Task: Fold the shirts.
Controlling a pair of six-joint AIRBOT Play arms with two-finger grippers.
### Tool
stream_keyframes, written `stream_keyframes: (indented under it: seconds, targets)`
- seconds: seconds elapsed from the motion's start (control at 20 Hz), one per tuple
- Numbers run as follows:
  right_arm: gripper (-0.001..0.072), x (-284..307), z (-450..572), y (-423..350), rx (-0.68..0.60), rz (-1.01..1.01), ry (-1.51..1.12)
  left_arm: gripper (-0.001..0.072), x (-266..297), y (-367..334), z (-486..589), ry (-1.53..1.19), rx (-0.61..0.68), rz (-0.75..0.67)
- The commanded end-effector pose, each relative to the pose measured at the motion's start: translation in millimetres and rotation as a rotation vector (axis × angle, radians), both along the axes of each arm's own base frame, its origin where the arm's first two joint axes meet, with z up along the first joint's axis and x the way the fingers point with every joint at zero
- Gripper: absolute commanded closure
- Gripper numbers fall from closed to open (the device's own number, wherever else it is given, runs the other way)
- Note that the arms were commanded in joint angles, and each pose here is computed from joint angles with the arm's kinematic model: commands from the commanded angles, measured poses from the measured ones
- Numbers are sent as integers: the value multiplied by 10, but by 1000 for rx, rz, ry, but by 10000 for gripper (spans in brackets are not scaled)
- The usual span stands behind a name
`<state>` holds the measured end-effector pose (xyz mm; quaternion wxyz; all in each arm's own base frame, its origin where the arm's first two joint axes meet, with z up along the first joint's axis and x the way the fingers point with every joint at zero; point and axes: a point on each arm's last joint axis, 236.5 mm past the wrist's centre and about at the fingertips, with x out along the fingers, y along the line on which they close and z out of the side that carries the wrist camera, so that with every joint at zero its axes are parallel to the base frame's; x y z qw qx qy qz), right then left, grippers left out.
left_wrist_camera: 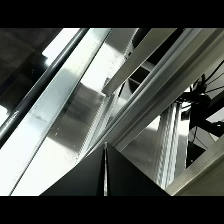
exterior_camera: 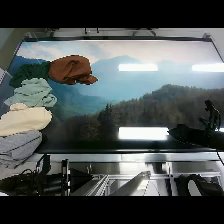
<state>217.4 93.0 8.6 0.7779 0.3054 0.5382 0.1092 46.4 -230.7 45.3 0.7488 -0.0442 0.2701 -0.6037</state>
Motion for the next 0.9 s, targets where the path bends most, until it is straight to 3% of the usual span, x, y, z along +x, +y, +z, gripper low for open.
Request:
stream_keyframes:
  seconds: [0.0, 0.7, 0.85]
  targets:
    - [691, -2, -2, 1, 0, 1, 1, 690, -1, 0, -6, 0, 0, 0]
    - [691, 171, 34, -89, -42, -13, -87, 690, 0, 1, -16, 1, 2, 0]
    - [691, 421, 172, -158, -29, -93, -184, 698, 260, -8, 160, -20, -73, 111]
